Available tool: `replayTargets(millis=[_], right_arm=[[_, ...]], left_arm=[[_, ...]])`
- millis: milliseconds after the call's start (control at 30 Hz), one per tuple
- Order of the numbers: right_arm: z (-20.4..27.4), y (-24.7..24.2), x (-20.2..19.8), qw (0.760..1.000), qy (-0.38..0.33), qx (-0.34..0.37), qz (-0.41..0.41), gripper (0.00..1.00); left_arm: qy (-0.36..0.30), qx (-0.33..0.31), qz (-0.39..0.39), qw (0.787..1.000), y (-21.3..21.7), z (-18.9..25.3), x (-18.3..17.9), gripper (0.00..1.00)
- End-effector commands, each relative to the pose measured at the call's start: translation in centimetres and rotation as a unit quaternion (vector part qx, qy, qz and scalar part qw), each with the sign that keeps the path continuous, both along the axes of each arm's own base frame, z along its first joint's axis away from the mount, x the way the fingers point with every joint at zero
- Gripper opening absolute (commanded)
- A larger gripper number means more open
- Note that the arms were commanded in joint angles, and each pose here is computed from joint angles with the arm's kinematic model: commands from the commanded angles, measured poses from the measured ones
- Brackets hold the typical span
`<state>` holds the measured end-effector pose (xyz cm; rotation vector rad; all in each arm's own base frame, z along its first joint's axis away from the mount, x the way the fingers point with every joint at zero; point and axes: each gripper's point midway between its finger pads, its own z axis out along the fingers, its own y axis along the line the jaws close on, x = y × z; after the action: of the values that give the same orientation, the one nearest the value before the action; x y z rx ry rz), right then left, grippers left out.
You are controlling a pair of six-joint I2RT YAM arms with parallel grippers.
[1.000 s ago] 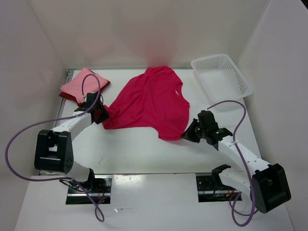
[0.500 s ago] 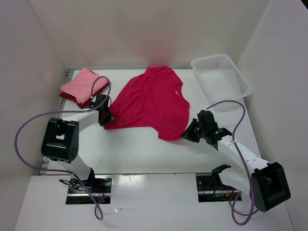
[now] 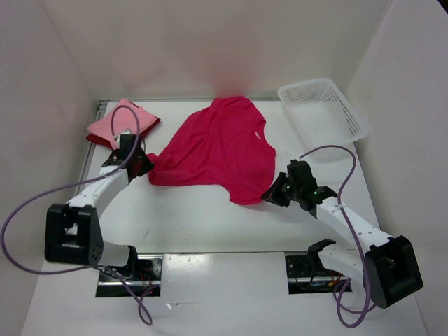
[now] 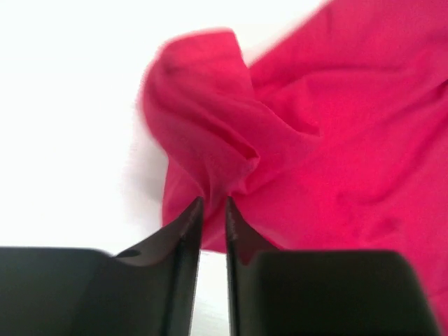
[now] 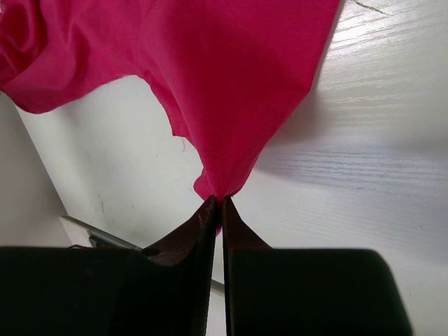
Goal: Fold and stack the t-shirts
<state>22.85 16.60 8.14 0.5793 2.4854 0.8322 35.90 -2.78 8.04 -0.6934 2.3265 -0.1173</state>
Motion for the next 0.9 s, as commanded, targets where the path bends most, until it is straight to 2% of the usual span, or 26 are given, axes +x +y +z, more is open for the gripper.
replayTargets(millis=[0, 67, 133, 200, 267, 300, 333, 400, 433, 467, 533, 567, 667, 767, 867], right_arm=[[0.0, 0.0, 0.3, 1.0, -0.018, -0.001, 0.007, 0.11], [0.0, 0.0, 0.3, 1.0, -0.018, -0.001, 0.007, 0.11], [0.0, 0.0, 0.3, 1.0, -0.018, -0.001, 0.007, 0.11], [0.0, 0.0, 0.3, 1.0, -0.018, -0.001, 0.007, 0.11], [0.0, 0.0, 0.3, 1.0, -0.018, -0.001, 0.007, 0.11], [0.0, 0.0, 0.3, 1.0, -0.018, -0.001, 0.007, 0.11], [0.0, 0.0, 0.3, 1.0, -0.018, -0.001, 0.007, 0.11], [0.0, 0.0, 0.3, 1.0, -0.018, -0.001, 0.007, 0.11], [-0.3, 0.1, 0.2, 1.0, -0.013, -0.002, 0.014, 0.11], [-0.3, 0.1, 0.2, 1.0, -0.013, -0.002, 0.014, 0.11], [-0.4, 0.1, 0.3, 1.0, -0.012, -0.002, 0.014, 0.1], [-0.4, 0.1, 0.3, 1.0, -0.012, -0.002, 0.014, 0.1], [-0.7, 0.1, 0.3, 1.0, -0.008, -0.003, 0.014, 0.1], [-0.7, 0.1, 0.3, 1.0, -0.008, -0.003, 0.014, 0.1], [-0.3, 0.2, 0.5, 1.0, -0.012, -0.002, 0.014, 0.1]], left_arm=[[-0.038, -0.044, 0.03, 0.998, 1.6, 2.2, -1.3, 0.29], [-0.023, -0.047, 0.043, 0.998, 2.9, 1.7, -2.6, 0.3], [-0.014, -0.051, 0.044, 0.998, 3.3, 1.5, -3.2, 0.36], [0.004, -0.063, 0.066, 0.996, 4.1, 0.9, -4.3, 0.36], [-0.005, -0.1, 0.094, 0.991, 4.8, 0.9, -4.7, 0.37], [-0.007, -0.109, 0.091, 0.99, 4.7, 0.4, -5.1, 0.41], [-0.023, -0.11, 0.093, 0.989, 4.7, 1.0, -4.6, 0.46], [-0.041, -0.11, 0.068, 0.991, 3.9, 1.8, -3.8, 0.46], [-0.036, -0.098, 0.059, 0.993, 3.6, 2.2, -2.7, 0.41], [-0.03, -0.063, 0.057, 0.996, 4.0, 2.1, -2.3, 0.33], [-0.011, -0.034, 0.039, 0.999, 3.1, 1.4, -1.5, 0.16], [-0.013, -0.024, 0.034, 0.999, 3.1, 1.3, -1.0, 0.14], [-0.01, -0.017, 0.023, 1.0, 2.5, 0.2, -0.1, 0.16], [0.008, 0.007, 0.009, 1.0, 1.7, -1.2, 0.7, 0.23], [0.024, 0.043, 0.018, 0.999, 2.2, -2.0, 1.8, 0.23]])
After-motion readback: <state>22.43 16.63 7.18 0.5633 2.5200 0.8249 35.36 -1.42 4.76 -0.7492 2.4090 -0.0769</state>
